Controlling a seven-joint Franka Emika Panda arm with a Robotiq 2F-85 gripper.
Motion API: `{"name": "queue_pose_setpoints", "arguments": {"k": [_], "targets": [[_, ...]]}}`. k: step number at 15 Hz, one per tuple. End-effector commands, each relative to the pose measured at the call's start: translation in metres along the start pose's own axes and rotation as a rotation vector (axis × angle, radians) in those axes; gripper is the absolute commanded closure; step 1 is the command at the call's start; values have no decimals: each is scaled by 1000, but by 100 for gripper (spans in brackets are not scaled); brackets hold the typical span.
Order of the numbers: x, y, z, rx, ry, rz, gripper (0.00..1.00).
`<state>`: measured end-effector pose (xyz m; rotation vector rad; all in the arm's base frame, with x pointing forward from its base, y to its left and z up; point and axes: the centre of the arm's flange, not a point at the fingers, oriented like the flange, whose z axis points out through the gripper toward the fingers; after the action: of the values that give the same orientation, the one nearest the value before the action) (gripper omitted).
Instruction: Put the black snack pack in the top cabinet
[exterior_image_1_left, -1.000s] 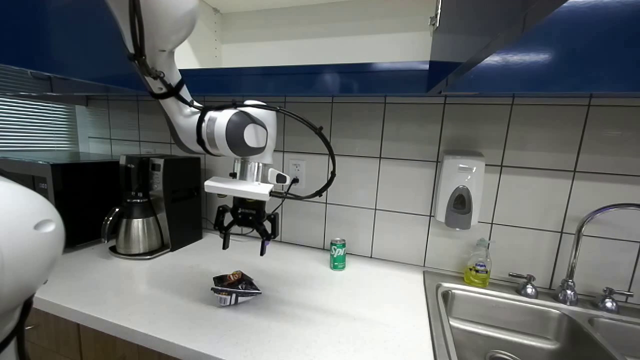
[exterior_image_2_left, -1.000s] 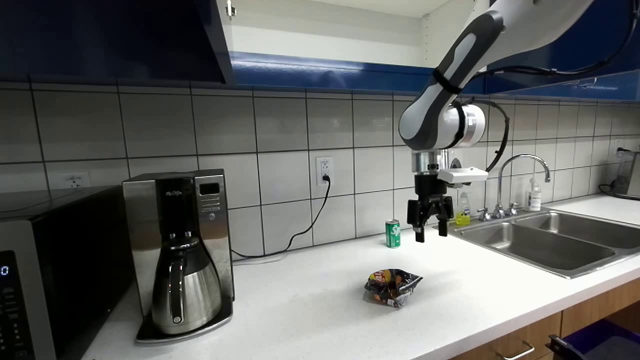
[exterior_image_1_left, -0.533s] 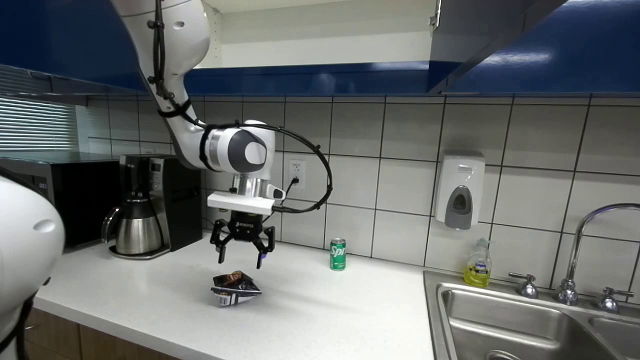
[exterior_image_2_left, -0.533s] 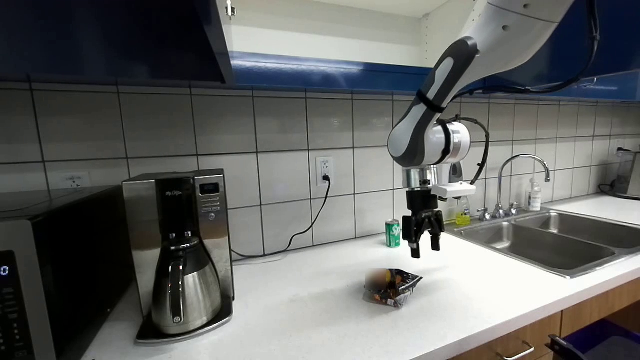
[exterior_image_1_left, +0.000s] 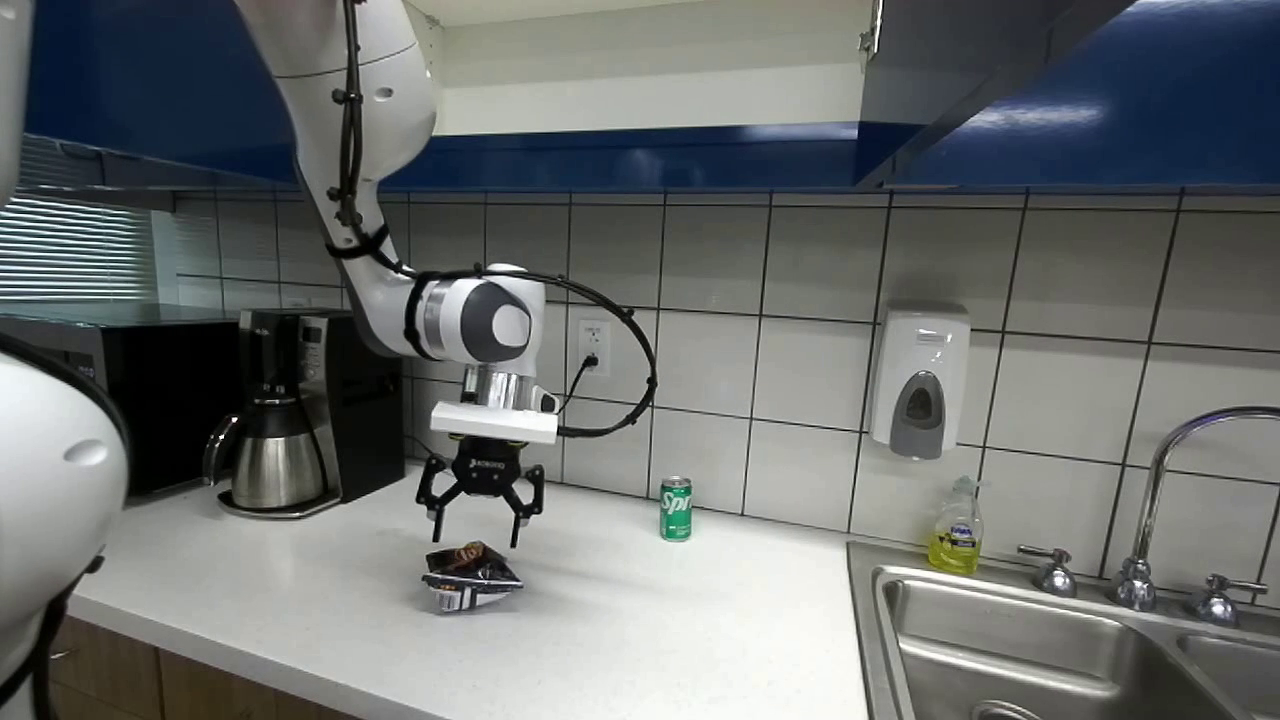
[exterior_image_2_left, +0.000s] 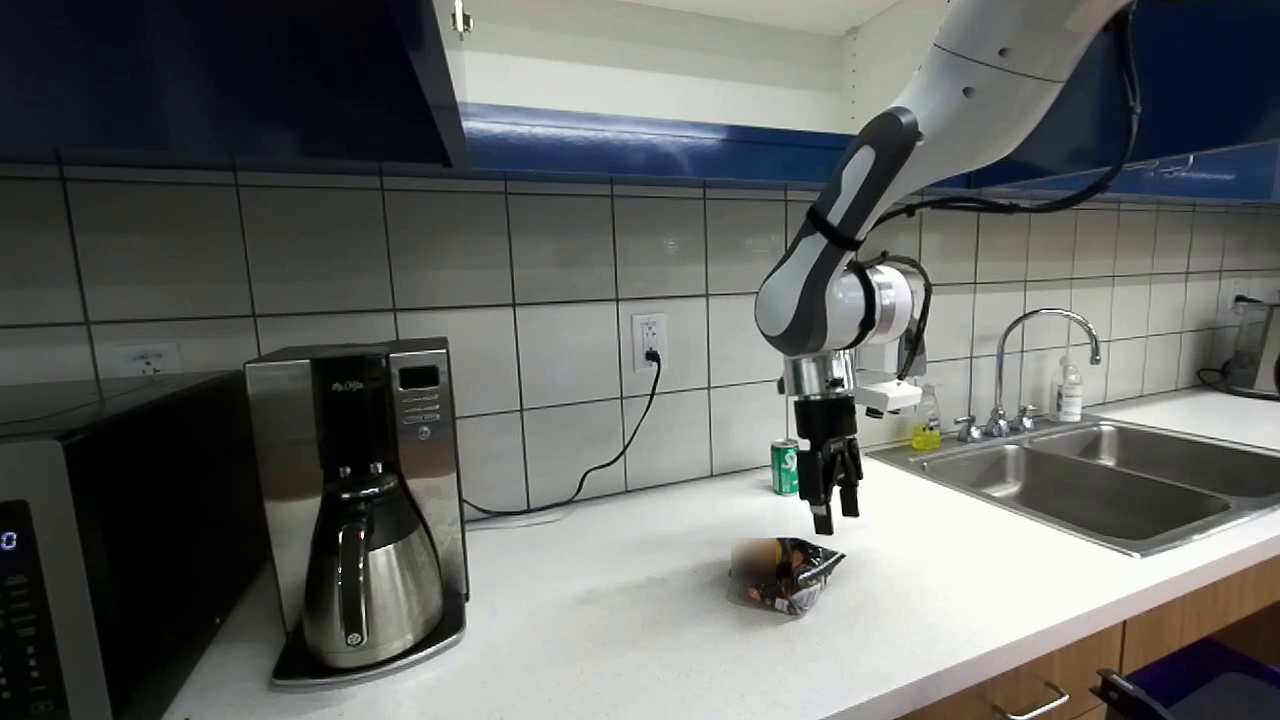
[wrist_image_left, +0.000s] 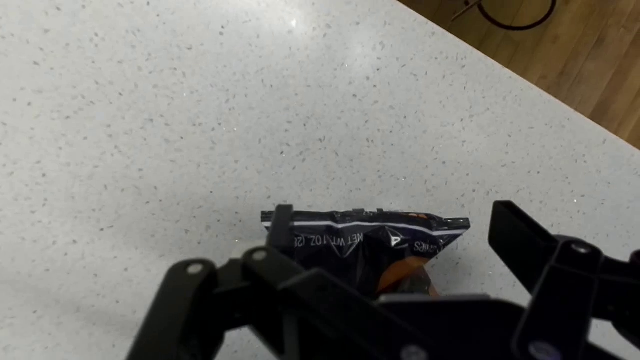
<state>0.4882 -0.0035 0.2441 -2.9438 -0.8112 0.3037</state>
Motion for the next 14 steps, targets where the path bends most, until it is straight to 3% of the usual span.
{"name": "queue_pose_setpoints", "arguments": {"k": [1, 9, 14], "targets": [[12, 9, 3, -5, -60, -76, 0], [37, 18, 6, -66, -89, -187, 0], [59, 13, 8, -69, -57, -218, 0]]}}
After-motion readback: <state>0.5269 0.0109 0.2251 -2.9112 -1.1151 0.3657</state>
